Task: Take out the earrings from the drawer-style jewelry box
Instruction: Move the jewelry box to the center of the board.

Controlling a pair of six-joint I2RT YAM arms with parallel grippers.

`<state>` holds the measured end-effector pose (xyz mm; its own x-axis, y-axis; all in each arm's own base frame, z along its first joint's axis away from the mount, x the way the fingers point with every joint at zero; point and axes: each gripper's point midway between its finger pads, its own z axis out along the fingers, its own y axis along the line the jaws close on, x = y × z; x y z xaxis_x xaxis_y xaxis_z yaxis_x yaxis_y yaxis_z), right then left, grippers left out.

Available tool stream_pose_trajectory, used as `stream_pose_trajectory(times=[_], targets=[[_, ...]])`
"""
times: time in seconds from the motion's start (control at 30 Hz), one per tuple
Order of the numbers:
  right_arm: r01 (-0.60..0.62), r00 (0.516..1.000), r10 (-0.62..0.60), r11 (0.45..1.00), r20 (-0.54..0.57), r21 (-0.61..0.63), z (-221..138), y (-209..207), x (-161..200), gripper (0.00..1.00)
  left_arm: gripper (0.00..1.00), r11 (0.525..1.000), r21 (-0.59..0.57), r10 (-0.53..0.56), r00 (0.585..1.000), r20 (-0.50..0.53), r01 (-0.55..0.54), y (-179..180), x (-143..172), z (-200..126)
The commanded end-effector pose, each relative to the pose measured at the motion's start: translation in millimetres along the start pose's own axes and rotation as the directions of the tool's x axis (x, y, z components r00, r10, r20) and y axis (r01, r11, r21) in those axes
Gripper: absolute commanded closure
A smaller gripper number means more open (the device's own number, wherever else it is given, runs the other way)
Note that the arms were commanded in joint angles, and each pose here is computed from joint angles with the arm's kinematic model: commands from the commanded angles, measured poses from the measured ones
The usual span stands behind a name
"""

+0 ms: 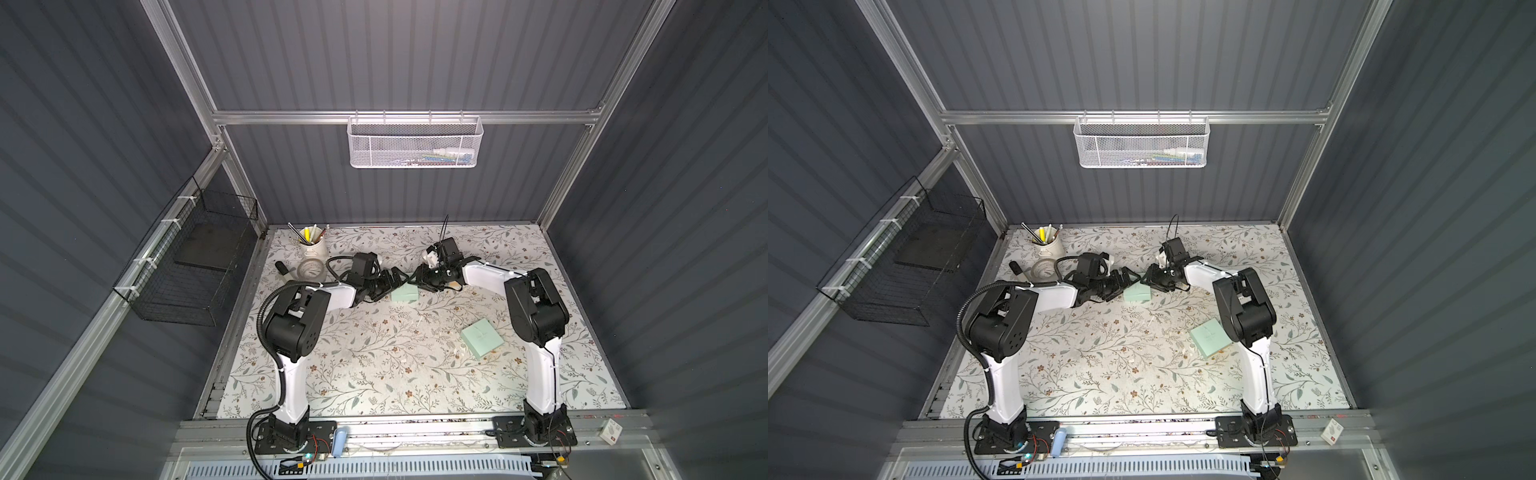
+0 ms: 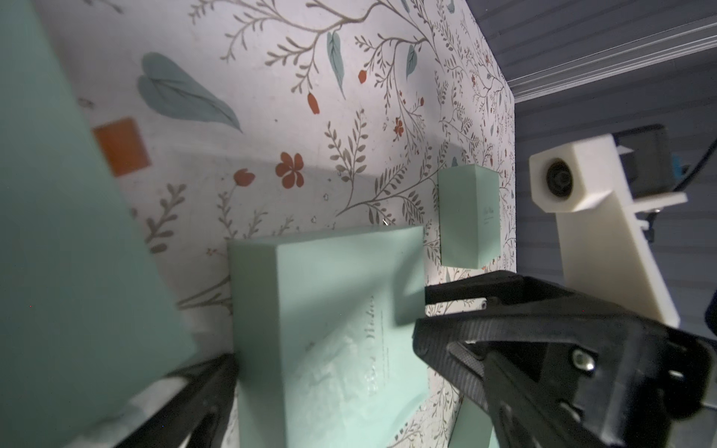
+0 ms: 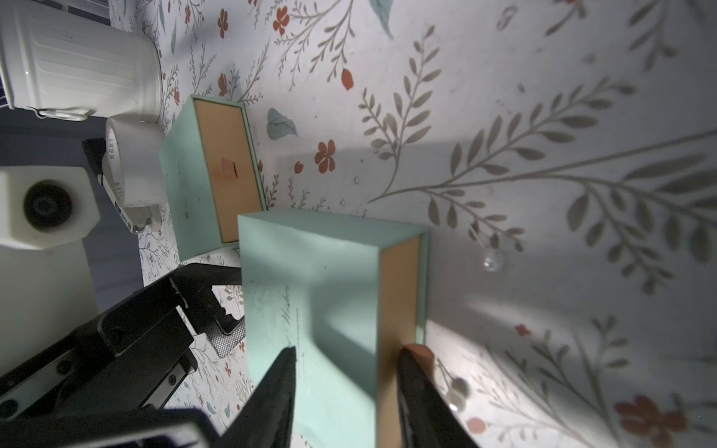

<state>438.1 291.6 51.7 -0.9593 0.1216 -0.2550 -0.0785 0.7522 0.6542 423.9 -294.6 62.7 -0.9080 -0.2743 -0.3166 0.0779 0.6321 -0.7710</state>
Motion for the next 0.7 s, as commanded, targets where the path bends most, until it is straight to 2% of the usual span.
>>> stream_pose_trajectory(times=[0.0,0.3,0.67], targets=[[-0.001,1.000,0.001,1.000,-0.009,-0.009,5.6,-3.9,-3.6,0.56,0.00,0.999,-0.040,-0.020,1.000,-0.022,0.019,7.2,11.6,-4.5],[-0.009,1.000,0.009,1.000,-0.010,-0.006,5.9,-7.4,-5.8,0.56,0.00,0.998,-0.055,-0.021,1.000,-0.013,0.020,9.2,9.3,-4.2],[0.019,0.999,-0.018,1.000,0.035,-0.020,-16.1,5.5,-17.1,0.56,0.00,0.998,-0.065,-0.003,1.000,0.016,0.004,-1.0,5.9,-22.3]])
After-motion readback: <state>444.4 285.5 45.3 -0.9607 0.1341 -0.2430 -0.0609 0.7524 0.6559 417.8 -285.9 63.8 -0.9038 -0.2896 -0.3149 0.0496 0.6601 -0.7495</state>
